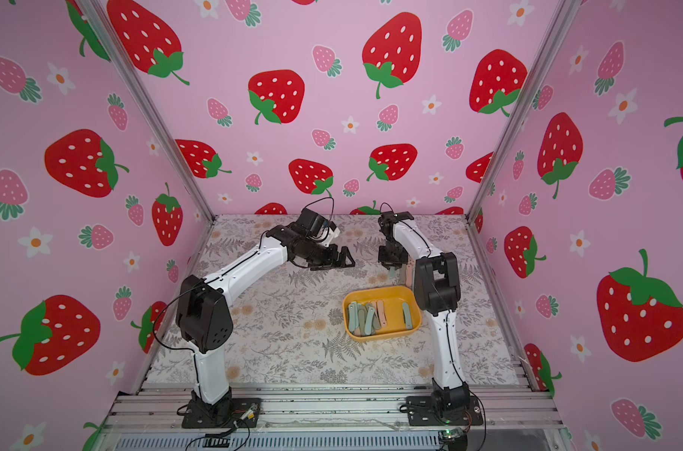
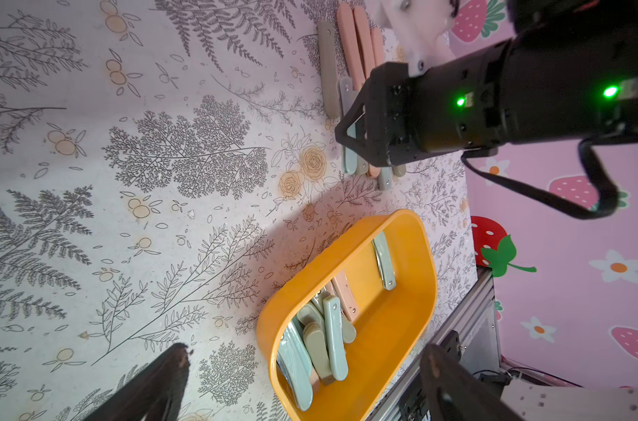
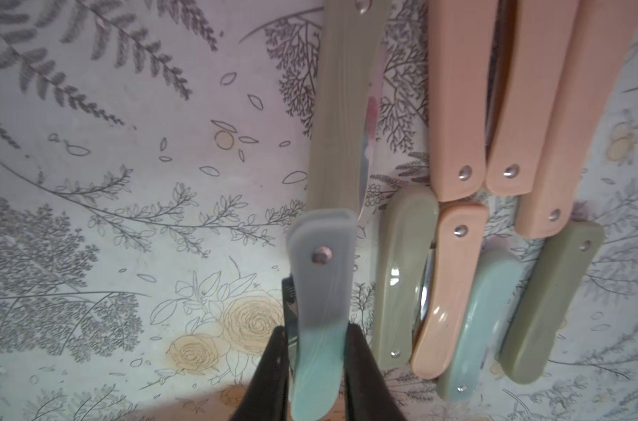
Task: Take the fruit knife out of the storage box
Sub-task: Place the fruit knife at the center of the board, then pick up the fruit knife from the storage box.
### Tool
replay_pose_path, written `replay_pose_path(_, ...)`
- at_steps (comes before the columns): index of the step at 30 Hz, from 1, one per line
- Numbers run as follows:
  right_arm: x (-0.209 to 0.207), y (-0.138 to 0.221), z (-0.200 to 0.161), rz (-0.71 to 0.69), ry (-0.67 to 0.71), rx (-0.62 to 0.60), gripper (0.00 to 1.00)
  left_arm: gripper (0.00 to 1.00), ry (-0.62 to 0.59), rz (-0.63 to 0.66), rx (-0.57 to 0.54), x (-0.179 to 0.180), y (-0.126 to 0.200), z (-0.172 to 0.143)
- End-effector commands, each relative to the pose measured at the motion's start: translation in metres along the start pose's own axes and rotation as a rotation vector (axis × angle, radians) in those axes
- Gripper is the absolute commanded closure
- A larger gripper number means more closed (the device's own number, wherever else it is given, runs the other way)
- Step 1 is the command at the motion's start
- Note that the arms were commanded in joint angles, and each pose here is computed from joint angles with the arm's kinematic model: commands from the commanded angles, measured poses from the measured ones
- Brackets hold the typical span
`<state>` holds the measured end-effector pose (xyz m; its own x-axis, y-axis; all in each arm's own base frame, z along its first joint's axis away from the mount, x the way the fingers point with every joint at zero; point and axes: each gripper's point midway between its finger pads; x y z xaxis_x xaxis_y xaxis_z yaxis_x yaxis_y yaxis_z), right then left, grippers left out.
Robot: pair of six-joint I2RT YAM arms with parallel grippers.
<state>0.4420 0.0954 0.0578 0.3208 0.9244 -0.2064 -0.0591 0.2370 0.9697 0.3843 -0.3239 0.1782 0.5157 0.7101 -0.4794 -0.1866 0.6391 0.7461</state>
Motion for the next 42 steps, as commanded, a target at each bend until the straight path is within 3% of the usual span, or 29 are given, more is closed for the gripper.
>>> replay_pose_path(1, 0.000, -0.003, -0.013, 0.014, 0.015, 0.045, 0.83, 0.01, 0.004, -0.025, 0.008, 0.002, 0.002, -0.004)
replay_pose_path(14, -0.005, -0.021, -0.037, 0.006, 0.017, 0.106, 0.79, 0.01, 0.020, -0.044, 0.033, 0.008, -0.010, -0.012)
replay_pose_path(18, -0.013, 0.000, -0.030, 0.009, 0.007, 0.049, 0.62, 0.01, 0.022, -0.042, 0.025, 0.010, -0.004, -0.013)
replay_pose_path(28, -0.039, 0.084, -0.016, 0.046, -0.010, -0.133, 0.61, 0.01, 0.011, -0.029, 0.018, 0.009, 0.015, -0.027)
replay_pose_path(34, -0.029, 0.094, -0.056, 0.066, 0.047, -0.143, 0.62, 0.01, 0.013, -0.020, 0.010, 0.006, 0.030, -0.045)
replay_pose_path(42, -0.012, 0.061, -0.129, 0.026, 0.123, -0.083, 0.62, 0.01, 0.039, 0.006, 0.013, 0.005, 0.047, -0.088)
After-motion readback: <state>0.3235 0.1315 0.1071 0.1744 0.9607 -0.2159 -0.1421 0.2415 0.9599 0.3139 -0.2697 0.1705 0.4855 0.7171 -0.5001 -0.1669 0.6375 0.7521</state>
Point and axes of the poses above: each gripper's point midway between its finger pads, its own y axis back along the fingers, its own x axis along the line the jaws close on, z = x × y, and after that the axes turned 12 degrees about -y, right-handed
